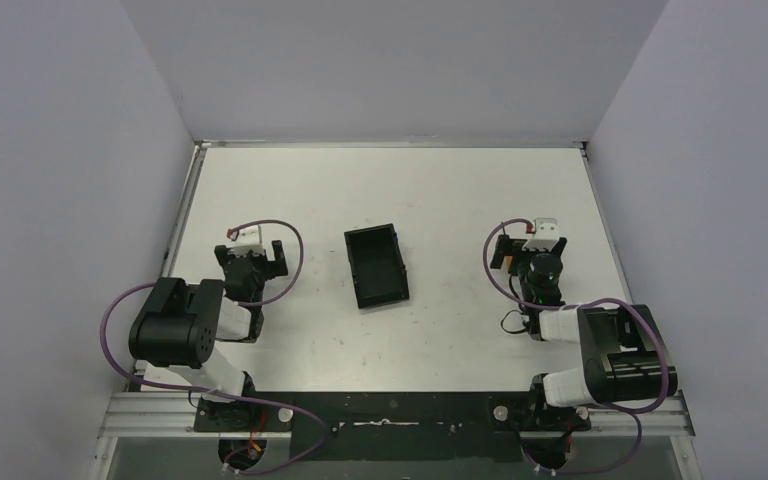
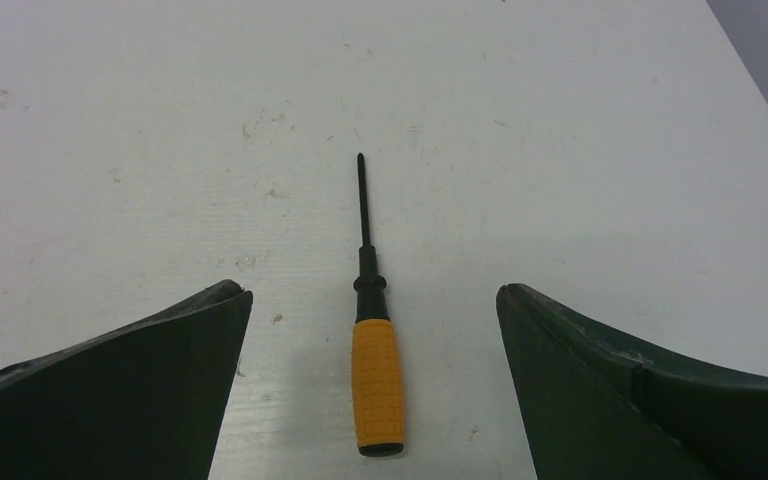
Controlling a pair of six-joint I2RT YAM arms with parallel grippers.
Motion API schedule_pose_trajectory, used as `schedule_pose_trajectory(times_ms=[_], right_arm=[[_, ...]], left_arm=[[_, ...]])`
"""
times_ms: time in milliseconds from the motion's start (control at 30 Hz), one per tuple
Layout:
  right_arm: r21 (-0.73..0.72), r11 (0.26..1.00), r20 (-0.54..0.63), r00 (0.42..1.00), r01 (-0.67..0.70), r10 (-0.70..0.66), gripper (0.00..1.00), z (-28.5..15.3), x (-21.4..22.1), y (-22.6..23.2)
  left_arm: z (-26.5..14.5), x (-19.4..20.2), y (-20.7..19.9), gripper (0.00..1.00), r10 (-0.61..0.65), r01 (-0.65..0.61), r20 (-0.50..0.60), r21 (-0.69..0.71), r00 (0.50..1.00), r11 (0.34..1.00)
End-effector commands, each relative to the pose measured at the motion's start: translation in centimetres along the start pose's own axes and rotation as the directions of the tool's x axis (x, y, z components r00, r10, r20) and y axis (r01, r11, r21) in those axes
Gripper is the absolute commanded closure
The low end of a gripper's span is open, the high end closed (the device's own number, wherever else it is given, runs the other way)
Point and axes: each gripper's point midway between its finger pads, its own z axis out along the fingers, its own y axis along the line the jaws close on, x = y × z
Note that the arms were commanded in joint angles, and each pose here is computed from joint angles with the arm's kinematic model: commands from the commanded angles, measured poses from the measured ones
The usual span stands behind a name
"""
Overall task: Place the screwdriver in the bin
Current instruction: Pick up the screwdriver from the center of the board.
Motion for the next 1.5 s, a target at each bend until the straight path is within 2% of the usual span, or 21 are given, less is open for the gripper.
schedule_pose_trajectory(times_ms=[0, 267, 500, 633, 967, 1133, 1300, 1467], right_arm=[[-0.086, 0.996, 0.098, 0.995, 0.036, -0.028, 0.0, -0.4, -2.4, 1.3], [-0.061, 0.997, 0.091, 0.995, 0.051, -0.045, 0.0, -0.6, -4.2, 0.8], [-0.041, 0.997, 0.112, 0.992, 0.061, -0.056, 0.0, -1.6, -8.5, 0.5], [-0.004, 0.998, 0.067, 0.996, 0.065, -0.065, 0.0, -1.9, -10.9, -0.2], [-0.004, 0.999, 0.112, 0.992, 0.052, -0.052, 0.0, -3.1, -19.0, 0.0], [0.005, 0.999, 0.155, 0.987, 0.047, -0.047, 0.0, -3.7, -24.4, 0.0], [0.011, 0.998, 0.133, 0.989, 0.06, -0.061, 0.0, -3.7, -27.9, 0.0], [0.006, 0.998, 0.164, 0.985, 0.057, -0.057, 0.0, -4.0, -31.4, 0.2]], left_arm=[[0.7, -2.3, -0.4, 0.03, -0.008, 0.008, 0.076, 0.013, 0.997, 1.0], [0.7, -2.3, -0.4, 0.03, -0.008, 0.007, 0.076, 0.013, 0.997, 1.0], [0.7, -2.3, -0.4, 0.03, -0.008, 0.007, 0.075, 0.013, 0.997, 1.0], [0.7, -2.2, -0.4, 0.03, -0.008, 0.007, 0.075, 0.012, 0.997, 1.0], [0.7, -2.3, -0.4, 0.03, -0.008, 0.007, 0.076, 0.013, 0.997, 1.0], [0.7, -2.2, -0.4, 0.03, -0.009, 0.008, 0.074, 0.013, 0.997, 1.0], [0.7, -2.3, -0.4, 0.03, -0.009, 0.008, 0.076, 0.013, 0.997, 1.0], [0.7, -2.3, -0.4, 0.03, -0.008, 0.007, 0.075, 0.013, 0.997, 1.0]])
